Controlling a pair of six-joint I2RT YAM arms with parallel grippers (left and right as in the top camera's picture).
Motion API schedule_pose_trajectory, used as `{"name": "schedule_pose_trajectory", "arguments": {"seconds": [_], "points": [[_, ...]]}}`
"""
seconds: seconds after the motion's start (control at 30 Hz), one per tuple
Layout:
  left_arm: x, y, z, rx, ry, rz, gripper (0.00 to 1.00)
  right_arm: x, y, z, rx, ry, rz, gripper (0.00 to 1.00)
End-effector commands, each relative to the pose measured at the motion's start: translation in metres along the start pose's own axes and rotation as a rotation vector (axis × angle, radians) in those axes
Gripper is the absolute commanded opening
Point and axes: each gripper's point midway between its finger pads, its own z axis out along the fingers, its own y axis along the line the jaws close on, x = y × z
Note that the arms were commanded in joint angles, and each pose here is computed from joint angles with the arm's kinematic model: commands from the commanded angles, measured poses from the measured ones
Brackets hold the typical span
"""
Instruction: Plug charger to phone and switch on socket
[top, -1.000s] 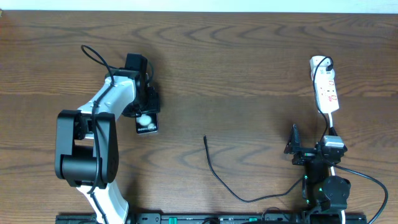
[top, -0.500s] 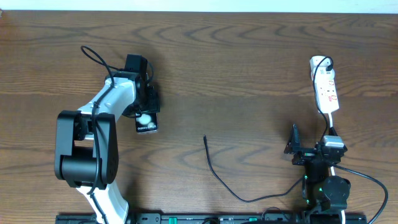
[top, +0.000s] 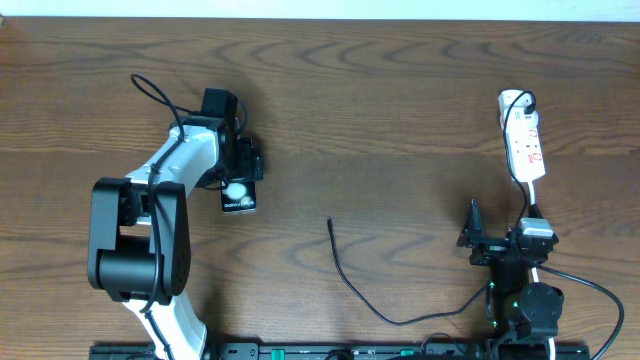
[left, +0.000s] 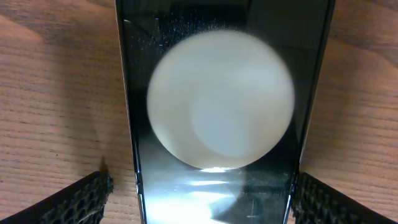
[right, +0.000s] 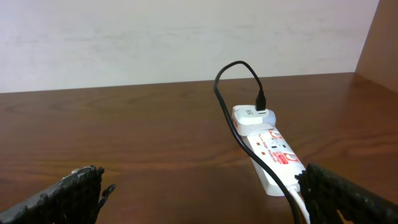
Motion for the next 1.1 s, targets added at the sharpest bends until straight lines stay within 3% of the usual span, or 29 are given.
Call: {"name": "schedule_pose_trajectory", "arguments": {"seconds": [0.0,1.07], "points": [[0.0167,0.0040,0.0109,-0.005,0.051,-0.006,0.92,0.0004,0.0011,-0.0003,-0.002,0.000,0.012,0.99],[0.0197,0.0048,0.0189,-0.002,0.037,-0.005,0.94,0.0004,0.0011,-0.0003,-0.002,0.000,0.012,0.99]]}}
